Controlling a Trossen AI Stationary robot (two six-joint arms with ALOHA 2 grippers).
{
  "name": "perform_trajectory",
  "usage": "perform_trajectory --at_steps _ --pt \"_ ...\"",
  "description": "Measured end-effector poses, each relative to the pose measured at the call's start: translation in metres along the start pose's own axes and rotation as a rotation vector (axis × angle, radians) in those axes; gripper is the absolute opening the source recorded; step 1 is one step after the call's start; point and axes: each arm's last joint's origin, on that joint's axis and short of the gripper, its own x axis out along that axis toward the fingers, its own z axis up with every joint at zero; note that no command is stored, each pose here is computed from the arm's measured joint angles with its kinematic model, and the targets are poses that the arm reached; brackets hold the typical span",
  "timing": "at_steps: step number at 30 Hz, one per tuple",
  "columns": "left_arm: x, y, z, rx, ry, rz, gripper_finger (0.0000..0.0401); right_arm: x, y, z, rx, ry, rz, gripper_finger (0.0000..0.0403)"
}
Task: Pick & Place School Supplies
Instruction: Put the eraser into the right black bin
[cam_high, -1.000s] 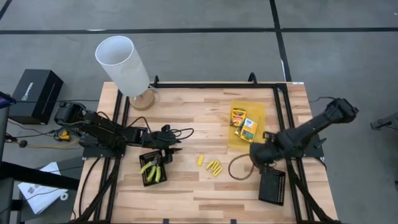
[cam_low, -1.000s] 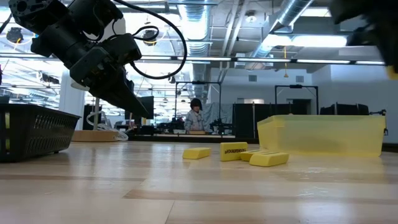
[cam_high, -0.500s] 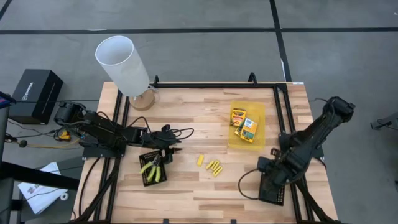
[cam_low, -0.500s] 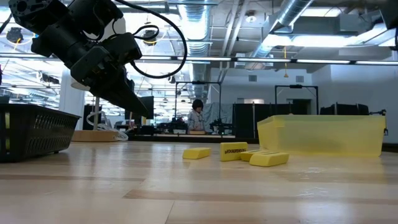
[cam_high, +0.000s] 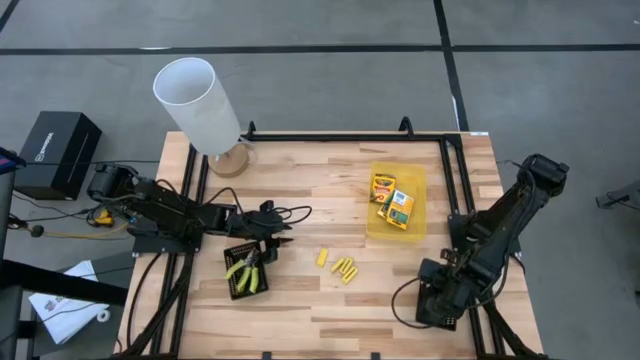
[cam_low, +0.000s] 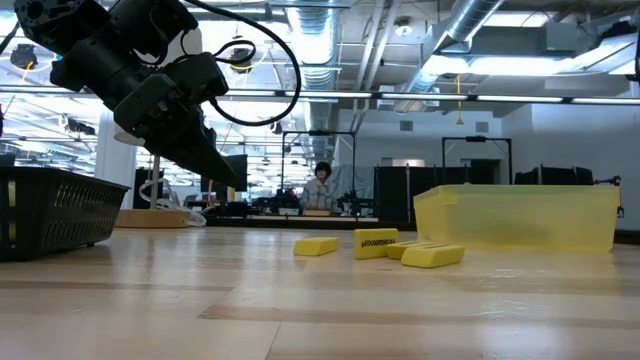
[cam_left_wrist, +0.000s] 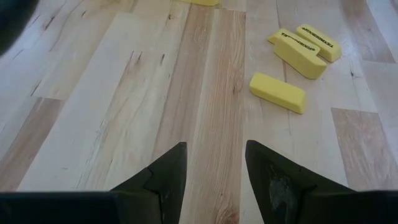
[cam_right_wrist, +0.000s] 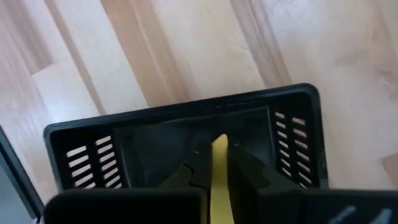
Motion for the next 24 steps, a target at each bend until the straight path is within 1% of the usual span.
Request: perform_trajectory --at_steps 2,9,14,16,19,24 --pt "0.0 0.0 0.0 -0.001 0.0 0.0 0.0159 0.0 0.0 -0.001 0.018 -0.011 -0.005 0.0027" --pt "0.0 0.0 0.0 -0.008 -0.001 0.0 0.0159 0.0 0.002 0.0 0.056 -0.027 0.021 0.0126" --pt "0.0 0.0 0.0 -0.008 -0.001 0.0 0.0159 0.0 0.006 0.0 0.055 -0.04 0.057 0.0172" --pt "0.0 0.0 0.0 -0.008 -0.001 0.0 0.0159 0.0 0.008 0.002 0.045 -0.072 0.07 0.018" --pt "0.0 0.0 0.0 -0.008 -0.002 0.0 0.0159 -0.001 0.011 0.007 0.005 -0.136 0.098 0.0182" --pt "0.0 0.0 0.0 -0.009 -0.005 -0.001 0.0159 -0.003 0.013 0.024 -0.067 -0.227 0.135 0.0163"
